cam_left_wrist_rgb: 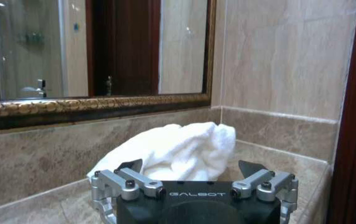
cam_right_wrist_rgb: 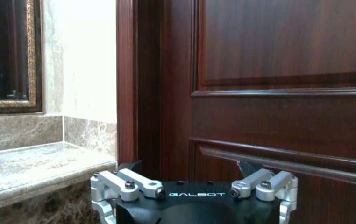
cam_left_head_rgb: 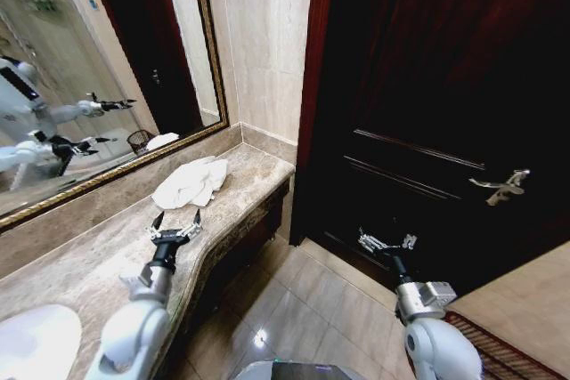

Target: Discard the used towel into the hamper.

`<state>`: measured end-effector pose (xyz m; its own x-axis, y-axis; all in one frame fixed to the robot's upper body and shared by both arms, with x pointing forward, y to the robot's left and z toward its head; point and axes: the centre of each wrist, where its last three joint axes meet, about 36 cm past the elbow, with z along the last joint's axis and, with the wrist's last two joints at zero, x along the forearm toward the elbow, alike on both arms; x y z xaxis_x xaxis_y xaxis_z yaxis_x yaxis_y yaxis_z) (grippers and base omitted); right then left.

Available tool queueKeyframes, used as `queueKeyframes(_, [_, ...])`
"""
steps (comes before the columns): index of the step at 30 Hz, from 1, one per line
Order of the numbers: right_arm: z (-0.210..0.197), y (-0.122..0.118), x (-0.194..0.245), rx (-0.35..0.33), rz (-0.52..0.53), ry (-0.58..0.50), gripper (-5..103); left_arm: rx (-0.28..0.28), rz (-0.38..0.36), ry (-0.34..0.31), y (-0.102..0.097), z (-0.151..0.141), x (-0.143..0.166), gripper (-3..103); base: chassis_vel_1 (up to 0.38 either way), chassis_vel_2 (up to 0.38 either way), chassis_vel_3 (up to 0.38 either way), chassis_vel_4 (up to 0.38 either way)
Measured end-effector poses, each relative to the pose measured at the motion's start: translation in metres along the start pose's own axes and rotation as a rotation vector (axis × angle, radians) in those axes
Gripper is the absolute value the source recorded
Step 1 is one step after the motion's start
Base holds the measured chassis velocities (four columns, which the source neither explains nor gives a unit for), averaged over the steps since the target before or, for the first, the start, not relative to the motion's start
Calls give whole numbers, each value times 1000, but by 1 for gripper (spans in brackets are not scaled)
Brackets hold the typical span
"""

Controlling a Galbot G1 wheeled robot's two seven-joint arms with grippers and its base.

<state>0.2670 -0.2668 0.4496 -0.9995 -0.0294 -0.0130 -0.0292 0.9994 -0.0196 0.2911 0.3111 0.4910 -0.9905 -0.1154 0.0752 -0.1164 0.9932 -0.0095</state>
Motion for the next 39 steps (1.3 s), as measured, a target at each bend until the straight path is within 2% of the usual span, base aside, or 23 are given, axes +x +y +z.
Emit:
queueKeyframes(2, [4,-3,2,2,2,8,100,2,-4,23,4,-11,-15,100,0,0,0,0])
queueKeyframes(3, [8,-5,3,7,4,12,100,8,-2,55,5,-20,-27,100,0,0,0,0])
queueKeyframes(4, [8,-5,3,7,4,12,100,8,-2,55,5,-20,-27,100,0,0,0,0])
queueKeyframes(6, [10,-7,4,11,9,13,100,16,1,108,5,-32,-41,100,0,0,0,0])
queueKeyframes(8, [11,-10,4,8,17,15,100,2,5,154,11,-43,-58,100,0,0,0,0])
queueKeyframes(9, [11,-10,4,8,17,15,100,2,5,154,11,-43,-58,100,0,0,0,0])
queueKeyframes(10, [14,-11,4,7,22,18,100,-8,6,170,18,-46,-72,100,0,0,0,0])
queueKeyframes(15, [15,-16,3,11,25,30,100,-42,4,193,43,-54,-108,100,0,0,0,0])
queueKeyframes(20, [16,-17,0,20,38,29,100,-36,58,187,61,-65,-131,100,0,0,0,0])
queueKeyframes(23, [18,-15,2,31,35,42,100,-27,100,193,74,-72,-156,100,0,0,0,0])
queueKeyframes(25, [18,-14,4,38,34,47,100,-25,109,199,77,-74,-165,100,0,0,0,0])
queueKeyframes(28, [19,-14,6,62,38,56,100,-25,134,251,83,-71,-192,100,0,0,0,0])
queueKeyframes(34, [18,-12,5,91,31,57,100,-24,133,329,82,-57,-223,100,0,0,0,0])
queueKeyframes(39, [21,-13,10,96,37,70,100,-17,122,365,81,-46,-245,100,0,0,0,0])
